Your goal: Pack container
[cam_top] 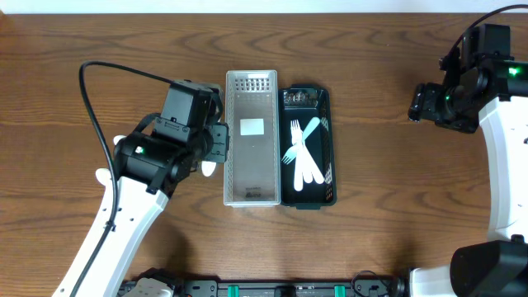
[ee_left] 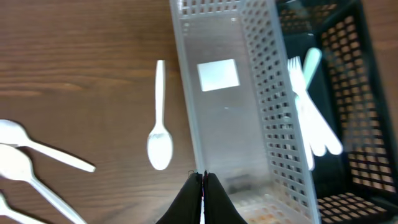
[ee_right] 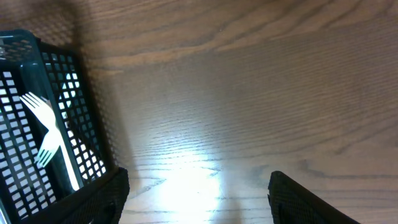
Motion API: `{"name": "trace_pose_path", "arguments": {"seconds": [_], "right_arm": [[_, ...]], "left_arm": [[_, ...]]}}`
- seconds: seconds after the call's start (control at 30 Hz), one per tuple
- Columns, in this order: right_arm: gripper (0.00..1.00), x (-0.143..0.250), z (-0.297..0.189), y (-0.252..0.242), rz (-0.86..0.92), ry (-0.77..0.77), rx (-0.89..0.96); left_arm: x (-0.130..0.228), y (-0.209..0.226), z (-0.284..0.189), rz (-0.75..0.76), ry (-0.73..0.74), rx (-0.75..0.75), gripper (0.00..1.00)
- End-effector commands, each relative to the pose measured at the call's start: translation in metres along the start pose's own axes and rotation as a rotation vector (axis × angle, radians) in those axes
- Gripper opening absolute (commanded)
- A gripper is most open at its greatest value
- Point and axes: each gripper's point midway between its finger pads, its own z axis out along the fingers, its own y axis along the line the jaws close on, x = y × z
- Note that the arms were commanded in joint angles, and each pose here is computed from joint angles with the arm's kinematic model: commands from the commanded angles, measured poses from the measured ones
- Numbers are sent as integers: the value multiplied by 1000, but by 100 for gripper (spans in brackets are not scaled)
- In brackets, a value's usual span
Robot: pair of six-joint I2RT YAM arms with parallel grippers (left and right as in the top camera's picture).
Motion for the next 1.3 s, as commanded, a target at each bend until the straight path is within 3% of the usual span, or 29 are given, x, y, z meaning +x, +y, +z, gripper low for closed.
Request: {"name": "trace_pose_path", "arguments": {"seconds": [0.0,0.2,0.27,0.4,0.5,0.67,0.97,1.27], "right_arm": [[75,2,1,4,-24,8,-8],[75,3,1,4,-24,10,-8],[75,4,1,4,-23,13,-7],[75,6,1,3,-23,23,-5],[75,7,1,3,-23,27,-5],[75,7,1,3,-23,26,-5],[75,7,1,3,-23,26,-5],[75,6,1,3,-31,21,-5]], "left_arm": [[-11,16,-8,23,-44,-97,6],[-8,19,-11,113,-34,-114,6],[-5,20,-10,173,-18,-117,20],[-3,33,-12,253,2,-169,71],[-9,51,-9,205,-4,-203,84],[-19,88,5,130,11,-259,85],[-39,107,56,127,134,-242,87],[-13,103,124,149,310,-161,88]]}}
